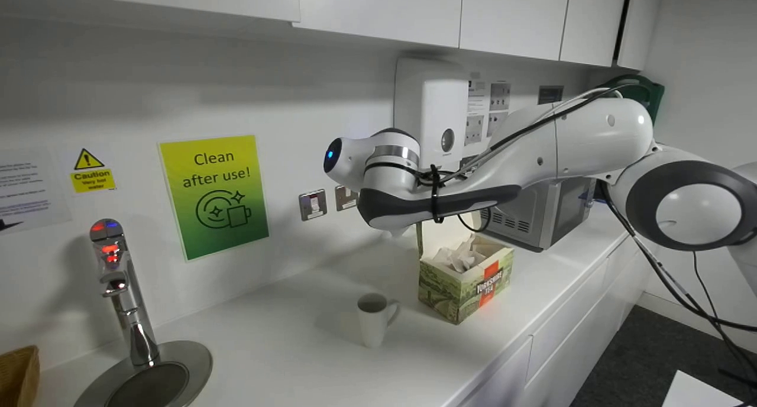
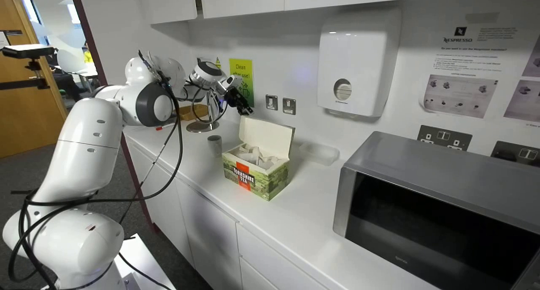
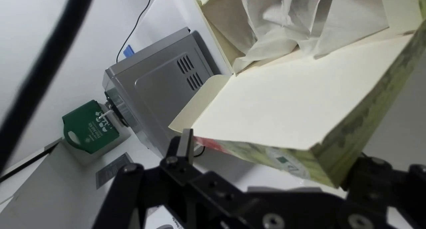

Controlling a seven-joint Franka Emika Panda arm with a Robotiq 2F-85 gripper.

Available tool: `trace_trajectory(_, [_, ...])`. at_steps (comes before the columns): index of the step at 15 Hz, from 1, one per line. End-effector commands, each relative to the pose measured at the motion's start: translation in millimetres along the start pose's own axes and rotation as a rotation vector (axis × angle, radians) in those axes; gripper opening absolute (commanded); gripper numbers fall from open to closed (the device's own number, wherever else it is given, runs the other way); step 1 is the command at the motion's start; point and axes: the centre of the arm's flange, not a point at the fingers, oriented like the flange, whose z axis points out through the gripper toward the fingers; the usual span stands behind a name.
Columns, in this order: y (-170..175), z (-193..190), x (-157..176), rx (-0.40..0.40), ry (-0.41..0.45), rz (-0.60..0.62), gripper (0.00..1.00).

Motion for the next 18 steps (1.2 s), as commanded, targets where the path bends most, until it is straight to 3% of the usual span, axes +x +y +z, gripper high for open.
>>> trace_trajectory(1, [22.6, -4.0, 8.8, 0.014, -0.081, -0.003, 1.00])
trace_trajectory(13, [57.1, 31.1, -14.8, 0.076, -0.366, -0.146, 1.00])
trace_trajectory(18, [64.2, 66.3, -10.8, 0.139, -0.587, -0.187, 1.00])
